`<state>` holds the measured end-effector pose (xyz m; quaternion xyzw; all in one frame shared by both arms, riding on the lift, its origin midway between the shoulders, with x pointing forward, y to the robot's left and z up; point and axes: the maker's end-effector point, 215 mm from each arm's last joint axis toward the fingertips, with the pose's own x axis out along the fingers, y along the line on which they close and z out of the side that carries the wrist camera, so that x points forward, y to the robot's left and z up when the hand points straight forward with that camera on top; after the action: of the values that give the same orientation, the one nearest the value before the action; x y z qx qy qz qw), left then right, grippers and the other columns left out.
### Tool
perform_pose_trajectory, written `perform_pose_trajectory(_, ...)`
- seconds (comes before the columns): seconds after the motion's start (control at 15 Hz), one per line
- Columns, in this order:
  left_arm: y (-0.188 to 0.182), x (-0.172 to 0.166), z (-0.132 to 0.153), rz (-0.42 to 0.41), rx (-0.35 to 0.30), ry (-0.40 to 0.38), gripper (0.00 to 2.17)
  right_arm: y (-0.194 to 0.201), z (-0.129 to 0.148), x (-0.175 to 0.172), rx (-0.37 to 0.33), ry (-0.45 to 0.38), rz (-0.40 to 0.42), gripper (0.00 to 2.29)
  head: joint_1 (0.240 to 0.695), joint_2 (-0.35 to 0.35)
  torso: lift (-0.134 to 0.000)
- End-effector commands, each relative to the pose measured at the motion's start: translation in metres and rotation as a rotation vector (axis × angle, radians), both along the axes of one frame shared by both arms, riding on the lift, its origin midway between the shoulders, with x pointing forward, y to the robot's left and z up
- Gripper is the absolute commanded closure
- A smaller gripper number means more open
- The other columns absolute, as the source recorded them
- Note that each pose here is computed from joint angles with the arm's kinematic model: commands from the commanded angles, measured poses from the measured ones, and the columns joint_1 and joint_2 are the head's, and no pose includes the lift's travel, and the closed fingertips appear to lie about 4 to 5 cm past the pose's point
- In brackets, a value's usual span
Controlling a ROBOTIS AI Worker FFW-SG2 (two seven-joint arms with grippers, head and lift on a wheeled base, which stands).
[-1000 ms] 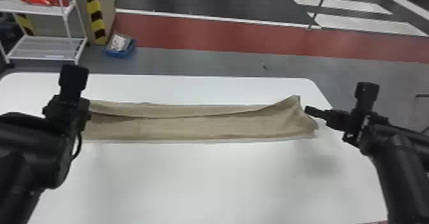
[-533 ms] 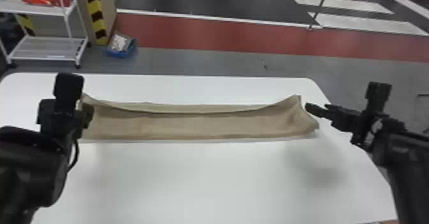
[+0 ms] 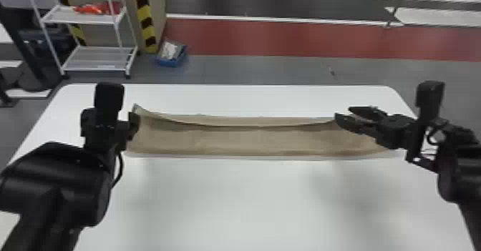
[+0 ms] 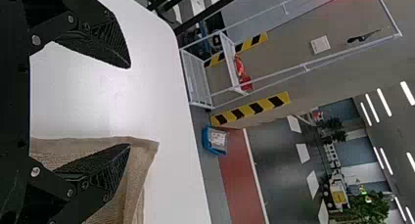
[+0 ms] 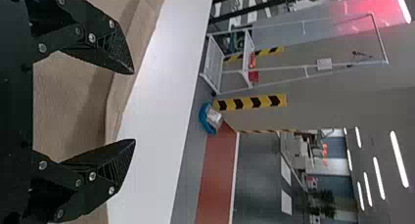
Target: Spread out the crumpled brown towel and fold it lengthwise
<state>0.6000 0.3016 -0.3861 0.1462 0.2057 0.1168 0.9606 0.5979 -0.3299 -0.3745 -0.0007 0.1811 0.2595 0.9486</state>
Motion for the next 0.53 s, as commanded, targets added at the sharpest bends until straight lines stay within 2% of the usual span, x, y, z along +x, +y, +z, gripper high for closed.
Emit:
perform_pose_trajectory(0.0, 0.003, 0.003, 0.006, 0.002, -0.005, -0.021, 0.38, 0.053, -0.018, -0.012, -0.014, 0.028, 0.087, 1.78, 0.695, -0.035, -0.124)
perform_pose_trajectory(0.13, 0.009, 0.003, 0.008, 0.014, -0.015, -0.025, 0.38, 0.114, -0.026, -0.029, -0.051, 0.021, 0.191, 1.96, 0.695, -0.001, -0.124)
perform_pose_trajectory(0.27, 0.008, 0.002, 0.007, 0.012, -0.027, -0.025, 0.38, 0.164, -0.033, -0.038, -0.079, 0.007, 0.247, 1.96, 0.695, 0.062, -0.124)
perform_pose_trajectory(0.47, 0.009, -0.001, 0.003, 0.014, -0.025, -0.021, 0.38, 0.198, -0.038, -0.031, -0.104, -0.033, 0.215, 1.96, 0.695, 0.123, -0.124)
